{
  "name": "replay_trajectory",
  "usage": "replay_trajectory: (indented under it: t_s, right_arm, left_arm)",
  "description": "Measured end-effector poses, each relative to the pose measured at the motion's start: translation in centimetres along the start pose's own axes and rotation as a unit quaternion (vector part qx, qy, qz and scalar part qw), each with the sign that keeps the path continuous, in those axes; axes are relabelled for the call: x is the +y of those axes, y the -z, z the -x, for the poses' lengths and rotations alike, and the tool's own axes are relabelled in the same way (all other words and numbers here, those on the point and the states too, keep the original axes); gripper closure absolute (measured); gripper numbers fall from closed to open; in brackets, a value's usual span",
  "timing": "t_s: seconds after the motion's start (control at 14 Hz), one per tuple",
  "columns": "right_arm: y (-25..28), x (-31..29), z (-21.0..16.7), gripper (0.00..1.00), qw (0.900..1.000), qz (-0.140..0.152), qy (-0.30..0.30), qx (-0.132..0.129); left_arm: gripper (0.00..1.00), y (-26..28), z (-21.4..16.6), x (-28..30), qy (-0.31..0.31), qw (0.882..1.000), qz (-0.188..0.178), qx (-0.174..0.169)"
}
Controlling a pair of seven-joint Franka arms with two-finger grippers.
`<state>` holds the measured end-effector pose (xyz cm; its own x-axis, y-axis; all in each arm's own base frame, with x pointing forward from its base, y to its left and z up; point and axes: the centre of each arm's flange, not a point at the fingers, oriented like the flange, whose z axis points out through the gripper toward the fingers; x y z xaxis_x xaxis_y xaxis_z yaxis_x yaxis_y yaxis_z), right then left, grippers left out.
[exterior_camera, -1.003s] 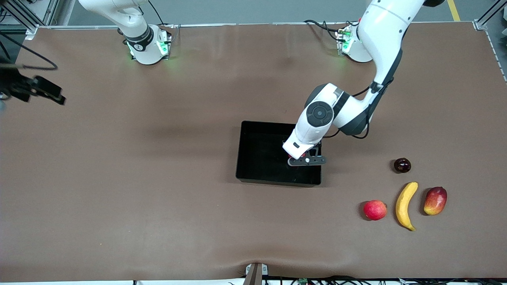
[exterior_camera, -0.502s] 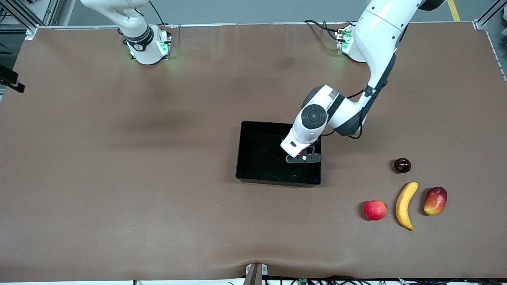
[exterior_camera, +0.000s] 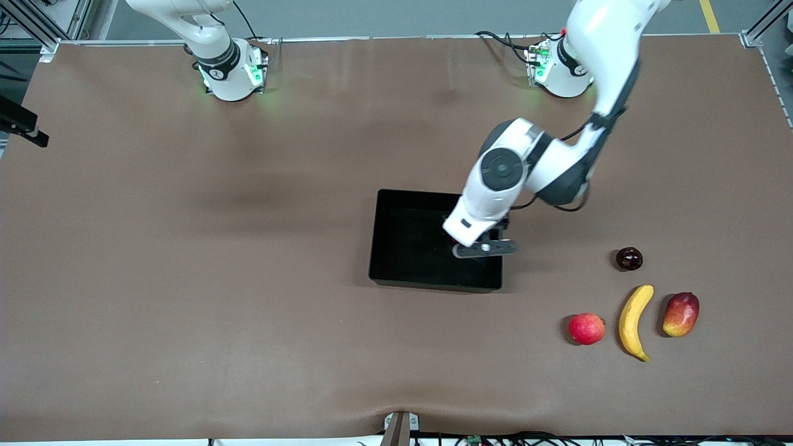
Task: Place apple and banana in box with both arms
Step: 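Open the left gripper to drop the apple into the box, then move the left gripper to the banana and lower it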
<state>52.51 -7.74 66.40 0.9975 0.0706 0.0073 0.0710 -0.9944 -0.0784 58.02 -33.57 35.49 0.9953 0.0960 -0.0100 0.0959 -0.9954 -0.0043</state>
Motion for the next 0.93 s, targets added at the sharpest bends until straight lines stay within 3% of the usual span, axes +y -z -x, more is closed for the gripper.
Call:
replay_trajectory:
  t_s: [0.14, 0.29, 0.5, 0.93]
  right_arm:
    - [0.0, -0.6, -0.1, 0.0, 1.0, -0.005, -0.014, 0.001]
    - [-0.1, -1.7, -0.3, 0.0, 1.0, 0.004, -0.014, -0.002]
    - [-0.2, -2.5, -0.5, 0.0, 0.999, 0.029, -0.01, -0.007]
    - [-0.2, -1.9, -0.4, 0.0, 0.999, 0.032, -0.016, -0.008]
  left_arm:
    - [0.0, 4.3, -3.0, -4.3, -0.004, 1.0, -0.003, 0.008]
    - [0.0, 5.0, -5.8, -9.4, -0.032, 0.999, -0.006, 0.01]
    - [0.0, 3.1, -9.9, -18.5, -0.085, 0.996, -0.008, 0.001]
    - [0.0, -4.5, -14.8, -29.0, -0.168, 0.985, 0.002, 0.033]
